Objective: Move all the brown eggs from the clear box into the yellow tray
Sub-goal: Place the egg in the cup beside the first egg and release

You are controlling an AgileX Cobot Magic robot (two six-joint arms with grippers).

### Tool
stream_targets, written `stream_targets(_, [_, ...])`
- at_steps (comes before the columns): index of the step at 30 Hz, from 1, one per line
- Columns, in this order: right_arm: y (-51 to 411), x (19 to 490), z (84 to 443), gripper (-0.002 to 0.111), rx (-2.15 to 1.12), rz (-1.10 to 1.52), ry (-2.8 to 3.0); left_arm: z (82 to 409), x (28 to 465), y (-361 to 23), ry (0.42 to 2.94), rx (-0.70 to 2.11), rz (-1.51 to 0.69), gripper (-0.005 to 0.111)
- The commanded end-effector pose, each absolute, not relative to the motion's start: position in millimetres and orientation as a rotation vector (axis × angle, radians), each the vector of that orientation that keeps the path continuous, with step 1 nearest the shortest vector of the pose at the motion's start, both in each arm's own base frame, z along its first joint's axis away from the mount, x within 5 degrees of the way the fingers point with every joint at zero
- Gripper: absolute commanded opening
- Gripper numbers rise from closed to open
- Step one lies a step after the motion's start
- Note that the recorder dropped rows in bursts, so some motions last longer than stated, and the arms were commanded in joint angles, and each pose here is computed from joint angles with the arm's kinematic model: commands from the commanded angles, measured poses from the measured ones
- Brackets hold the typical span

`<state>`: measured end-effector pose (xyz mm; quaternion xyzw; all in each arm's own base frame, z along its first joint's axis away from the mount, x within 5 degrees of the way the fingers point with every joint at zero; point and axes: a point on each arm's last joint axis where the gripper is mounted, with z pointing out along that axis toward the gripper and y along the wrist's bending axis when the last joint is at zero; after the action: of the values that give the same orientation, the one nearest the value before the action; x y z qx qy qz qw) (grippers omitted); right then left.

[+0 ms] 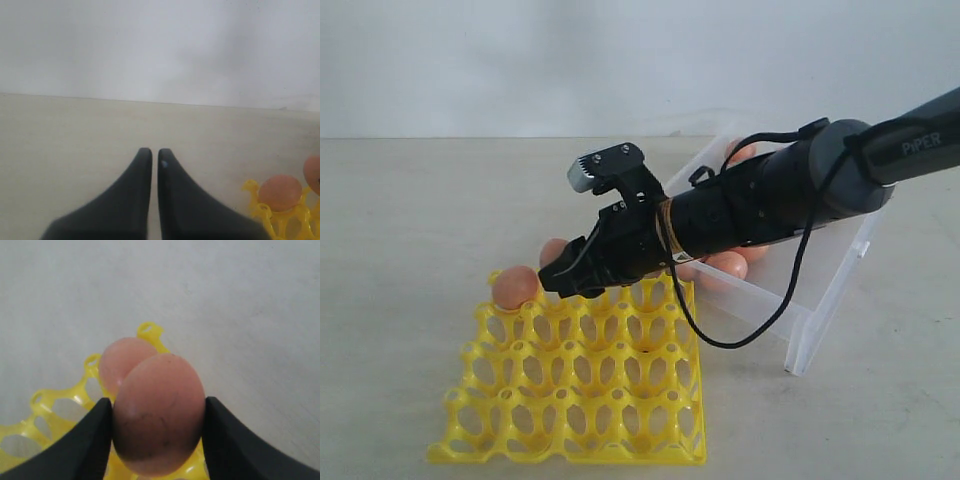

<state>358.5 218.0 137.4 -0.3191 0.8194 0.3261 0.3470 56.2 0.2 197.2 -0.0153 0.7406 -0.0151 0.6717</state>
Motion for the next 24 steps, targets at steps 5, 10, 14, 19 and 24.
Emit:
stream_targets(5, [220.2, 358.6, 139.6, 0.001, -0.901, 0.84, 2.054, 196.9, 56.1, 0.5, 1.662, -0.039, -0.03, 0.004])
stream_targets(10, [220.9, 358.1, 140.2, 0.02, -0.925, 0.842, 2.034, 196.9, 56.1, 0.5, 1.662, -0.039, -0.03, 0.004])
stream_targets(14, [220.9, 358.1, 140.2, 0.038, -0.926, 0.841, 2.033, 196.9, 56.1, 0.5, 1.662, -0.039, -0.03, 0.004])
stream_targets(19, [220.9, 358.1, 140.2, 0.052, -0.926, 0.841, 2.033, 196.9, 56.1, 0.5, 1.662, -0.039, -0.03, 0.004])
stream_targets(24, [220.9, 358.1, 140.2, 0.055, -0.926, 0.841, 2.033, 196.9, 56.1, 0.5, 1.662, -0.039, -0.03, 0.004])
